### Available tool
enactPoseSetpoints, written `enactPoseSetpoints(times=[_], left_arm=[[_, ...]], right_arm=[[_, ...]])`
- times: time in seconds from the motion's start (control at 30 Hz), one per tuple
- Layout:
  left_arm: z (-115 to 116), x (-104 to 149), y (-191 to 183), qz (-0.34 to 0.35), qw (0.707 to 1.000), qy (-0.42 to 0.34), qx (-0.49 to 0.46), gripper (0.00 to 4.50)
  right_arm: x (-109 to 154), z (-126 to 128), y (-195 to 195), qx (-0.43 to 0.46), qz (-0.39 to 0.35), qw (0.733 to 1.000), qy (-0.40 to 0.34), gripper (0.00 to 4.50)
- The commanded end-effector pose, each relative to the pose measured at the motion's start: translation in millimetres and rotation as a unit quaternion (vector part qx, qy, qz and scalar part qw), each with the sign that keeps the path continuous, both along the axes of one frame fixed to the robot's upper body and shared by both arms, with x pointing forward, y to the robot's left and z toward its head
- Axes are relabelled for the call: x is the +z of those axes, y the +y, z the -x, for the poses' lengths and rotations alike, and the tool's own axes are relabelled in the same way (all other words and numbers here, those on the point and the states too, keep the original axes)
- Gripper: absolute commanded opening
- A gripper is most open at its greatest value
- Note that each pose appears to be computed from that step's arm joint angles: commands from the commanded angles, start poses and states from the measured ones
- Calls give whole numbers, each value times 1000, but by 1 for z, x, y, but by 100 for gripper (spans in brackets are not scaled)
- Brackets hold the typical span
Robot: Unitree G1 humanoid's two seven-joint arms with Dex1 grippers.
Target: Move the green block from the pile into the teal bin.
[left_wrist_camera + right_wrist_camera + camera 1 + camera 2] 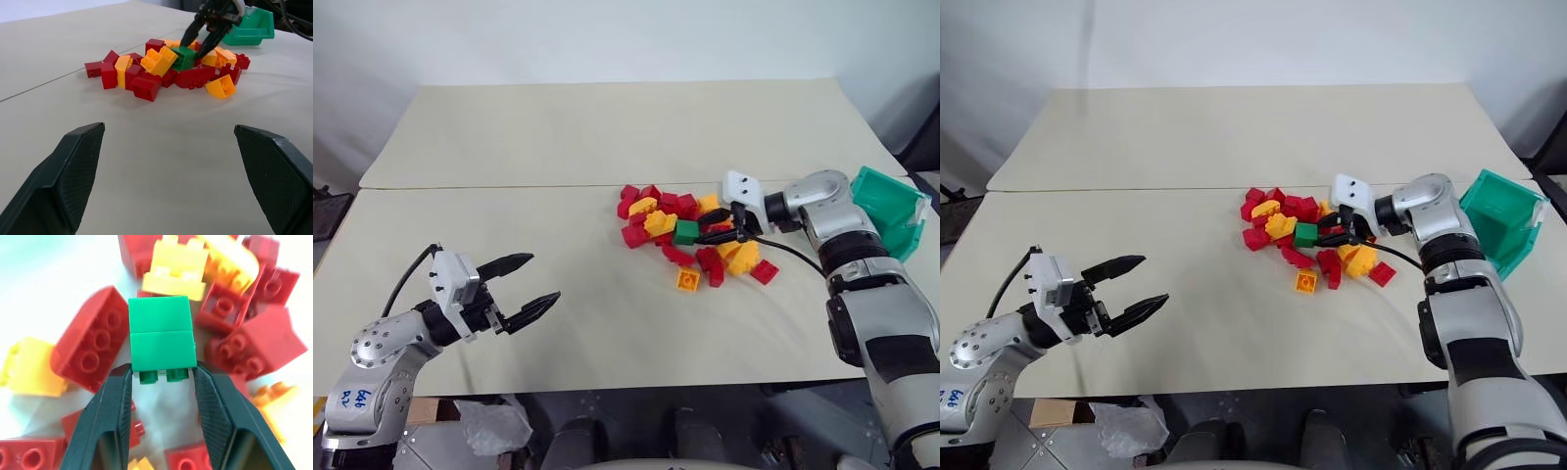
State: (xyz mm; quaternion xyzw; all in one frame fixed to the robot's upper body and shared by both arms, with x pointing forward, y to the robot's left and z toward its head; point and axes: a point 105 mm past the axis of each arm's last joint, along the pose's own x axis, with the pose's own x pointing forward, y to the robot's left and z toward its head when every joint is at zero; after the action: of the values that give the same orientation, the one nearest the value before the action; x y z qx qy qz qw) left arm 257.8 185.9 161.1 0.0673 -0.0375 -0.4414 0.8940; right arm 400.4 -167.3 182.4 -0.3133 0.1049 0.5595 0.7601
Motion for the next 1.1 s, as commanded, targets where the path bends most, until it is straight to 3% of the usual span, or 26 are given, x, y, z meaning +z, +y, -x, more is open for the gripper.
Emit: enactPoseSetpoints(times=[0.03,0.17,0.3,0.43,0.57,0.73,0.83,1.03,1.1], left_arm=[[1,10,-14,10,999,-20,-34,450],[-3,11,-26,17,998,-22,-60,450],[-9,15,-43,29,995,-29,-96,450],[-18,20,-64,44,989,-38,-133,450],[-31,20,-81,43,987,-45,-148,450],[-36,21,-93,46,984,-50,-163,450],[-35,22,-97,48,982,-52,-173,450],[-38,25,-93,45,983,-58,-168,450],[-38,24,-90,44,984,-59,-162,450]], right_arm=[[32,8,-31,-26,-63,996,-50,147],[50,23,-73,-93,-118,985,-85,147],[76,42,-123,-195,-175,954,-147,147],[93,68,-207,-372,-202,879,-220,147],[72,92,-274,-524,-149,809,-222,147],[55,86,-290,-586,-136,767,-223,147],[45,77,-292,-607,-130,755,-212,147],[36,58,-275,-591,-146,771,-185,147],[34,56,-274,-593,-142,773,-176,219]])
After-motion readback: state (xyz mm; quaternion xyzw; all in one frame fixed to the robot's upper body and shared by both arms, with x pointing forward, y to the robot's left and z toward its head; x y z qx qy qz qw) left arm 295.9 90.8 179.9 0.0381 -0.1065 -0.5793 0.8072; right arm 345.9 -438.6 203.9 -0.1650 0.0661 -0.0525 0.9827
